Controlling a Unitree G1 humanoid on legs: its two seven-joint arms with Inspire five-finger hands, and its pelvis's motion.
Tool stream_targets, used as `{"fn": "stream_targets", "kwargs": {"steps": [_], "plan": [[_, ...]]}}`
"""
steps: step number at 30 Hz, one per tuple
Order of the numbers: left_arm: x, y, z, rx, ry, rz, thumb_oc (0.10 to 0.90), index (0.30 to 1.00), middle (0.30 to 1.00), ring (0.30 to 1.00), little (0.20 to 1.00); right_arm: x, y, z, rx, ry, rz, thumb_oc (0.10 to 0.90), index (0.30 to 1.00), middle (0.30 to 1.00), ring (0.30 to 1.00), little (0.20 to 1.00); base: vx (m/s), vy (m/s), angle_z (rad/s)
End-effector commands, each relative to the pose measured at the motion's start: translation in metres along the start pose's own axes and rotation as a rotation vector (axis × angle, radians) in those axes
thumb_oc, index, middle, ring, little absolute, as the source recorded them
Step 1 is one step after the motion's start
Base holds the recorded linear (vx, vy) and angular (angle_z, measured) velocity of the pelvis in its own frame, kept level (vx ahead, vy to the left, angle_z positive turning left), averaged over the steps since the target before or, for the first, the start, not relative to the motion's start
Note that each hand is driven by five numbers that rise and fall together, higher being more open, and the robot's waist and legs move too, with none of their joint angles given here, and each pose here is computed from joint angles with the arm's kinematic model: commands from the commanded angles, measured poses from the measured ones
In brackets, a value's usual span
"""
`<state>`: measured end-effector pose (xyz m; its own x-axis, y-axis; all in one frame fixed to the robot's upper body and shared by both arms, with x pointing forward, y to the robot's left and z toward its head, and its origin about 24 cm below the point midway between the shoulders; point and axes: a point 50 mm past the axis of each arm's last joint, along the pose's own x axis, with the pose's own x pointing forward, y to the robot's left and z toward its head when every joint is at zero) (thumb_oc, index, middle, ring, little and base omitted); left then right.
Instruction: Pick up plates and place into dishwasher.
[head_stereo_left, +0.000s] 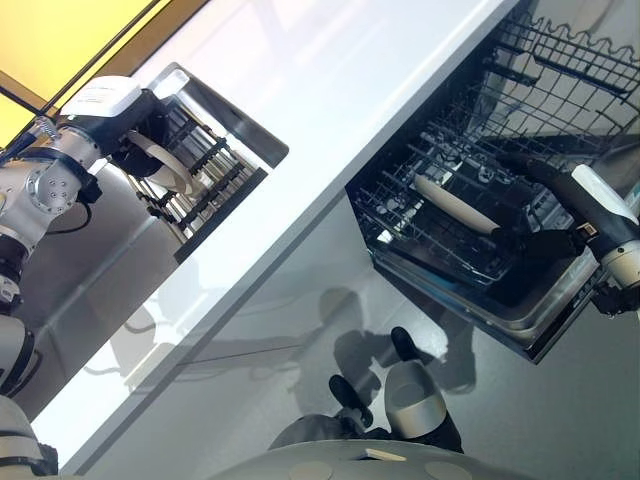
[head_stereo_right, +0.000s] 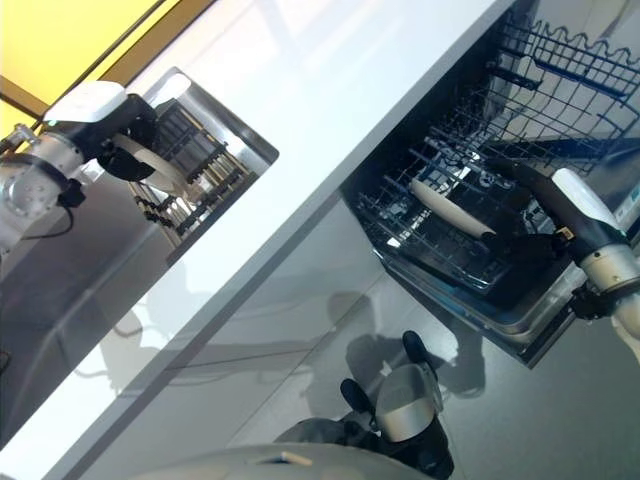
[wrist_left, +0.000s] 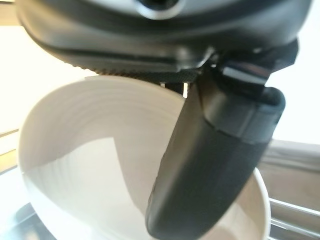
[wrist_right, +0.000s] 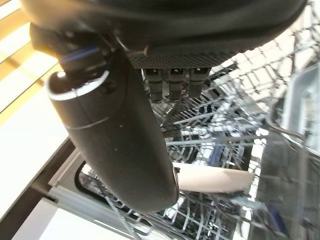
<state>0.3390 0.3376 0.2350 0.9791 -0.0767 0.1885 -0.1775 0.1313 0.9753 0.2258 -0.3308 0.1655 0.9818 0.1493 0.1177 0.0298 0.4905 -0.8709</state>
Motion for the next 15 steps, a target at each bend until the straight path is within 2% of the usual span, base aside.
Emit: {"fn": "stream_targets", "kwargs": {"steps": [1,11,15], "plan": [[-0.027,0.078,-0.037,-0.089,0.146,0.366,0.1,0.3,0.3,0.3,0.2,0.001,-0.028,0.04,-0.002,-0.251,-0.188,0.8,0.9,0.9,0.9,0.9,-0.07,0.028,0.12],[-0.026,0.092,-0.017,-0.285,0.009,0.642,0.1,0.3,0.3,0.3,0.2,0.001,-0.02,0.042,0.063,-0.298,-0.233,0.8,0.9,0.9,0.9,0.9,-0.08,0.016,0.05],[-0.025,0.09,0.003,-0.325,-0.135,0.72,0.1,0.3,0.3,0.3,0.2,0.003,-0.017,0.04,0.12,-0.309,-0.248,0.8,0.9,0.9,0.9,0.9,-0.05,0.054,0.01]]}}
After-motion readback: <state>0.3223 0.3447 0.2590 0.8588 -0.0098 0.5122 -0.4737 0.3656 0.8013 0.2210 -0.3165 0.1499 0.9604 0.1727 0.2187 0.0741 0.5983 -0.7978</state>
